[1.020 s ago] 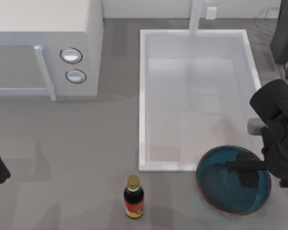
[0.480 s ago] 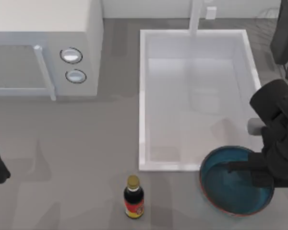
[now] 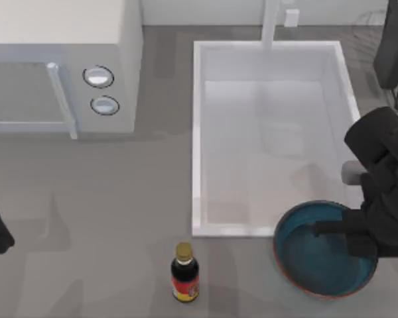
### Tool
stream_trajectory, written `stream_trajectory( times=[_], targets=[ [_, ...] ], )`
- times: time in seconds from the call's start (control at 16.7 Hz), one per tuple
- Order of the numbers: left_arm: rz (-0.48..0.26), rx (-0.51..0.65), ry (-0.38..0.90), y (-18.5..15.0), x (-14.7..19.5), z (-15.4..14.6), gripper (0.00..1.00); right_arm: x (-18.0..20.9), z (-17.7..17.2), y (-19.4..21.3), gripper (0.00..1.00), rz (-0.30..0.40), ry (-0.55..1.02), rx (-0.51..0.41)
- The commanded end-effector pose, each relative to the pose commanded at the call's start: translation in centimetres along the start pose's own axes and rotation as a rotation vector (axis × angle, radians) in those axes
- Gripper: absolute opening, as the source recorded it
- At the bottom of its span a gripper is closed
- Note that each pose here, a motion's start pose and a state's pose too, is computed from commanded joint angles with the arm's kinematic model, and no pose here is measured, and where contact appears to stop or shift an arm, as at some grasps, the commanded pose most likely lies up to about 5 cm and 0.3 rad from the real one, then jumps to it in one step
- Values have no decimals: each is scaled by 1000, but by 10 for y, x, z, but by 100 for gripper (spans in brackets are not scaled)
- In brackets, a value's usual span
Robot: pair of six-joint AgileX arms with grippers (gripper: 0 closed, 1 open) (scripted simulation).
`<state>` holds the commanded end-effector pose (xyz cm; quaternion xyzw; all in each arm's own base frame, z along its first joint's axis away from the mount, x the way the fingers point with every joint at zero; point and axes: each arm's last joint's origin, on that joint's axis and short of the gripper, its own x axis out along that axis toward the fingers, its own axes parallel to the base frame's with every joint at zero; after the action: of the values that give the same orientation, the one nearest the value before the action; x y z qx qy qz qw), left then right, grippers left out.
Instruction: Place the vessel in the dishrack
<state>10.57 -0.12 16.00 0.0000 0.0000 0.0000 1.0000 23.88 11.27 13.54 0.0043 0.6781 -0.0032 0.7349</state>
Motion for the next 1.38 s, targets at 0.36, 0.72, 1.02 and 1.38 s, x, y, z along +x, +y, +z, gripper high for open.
stream_trajectory(
  times=[0.36,0.72,1.02,1.38],
  targets=[
    [0,0,0,0,0,0,100,-66,25,10,0,-4,7,6],
    [0,0,0,0,0,0,100,-167,22,5,0,-13,26,1],
    [0,0,0,0,0,0,100,-196,14,-1,0,0,-1,0],
    [0,0,0,0,0,0,100,-198,20,-12,0,58,-52,32]
  ],
)
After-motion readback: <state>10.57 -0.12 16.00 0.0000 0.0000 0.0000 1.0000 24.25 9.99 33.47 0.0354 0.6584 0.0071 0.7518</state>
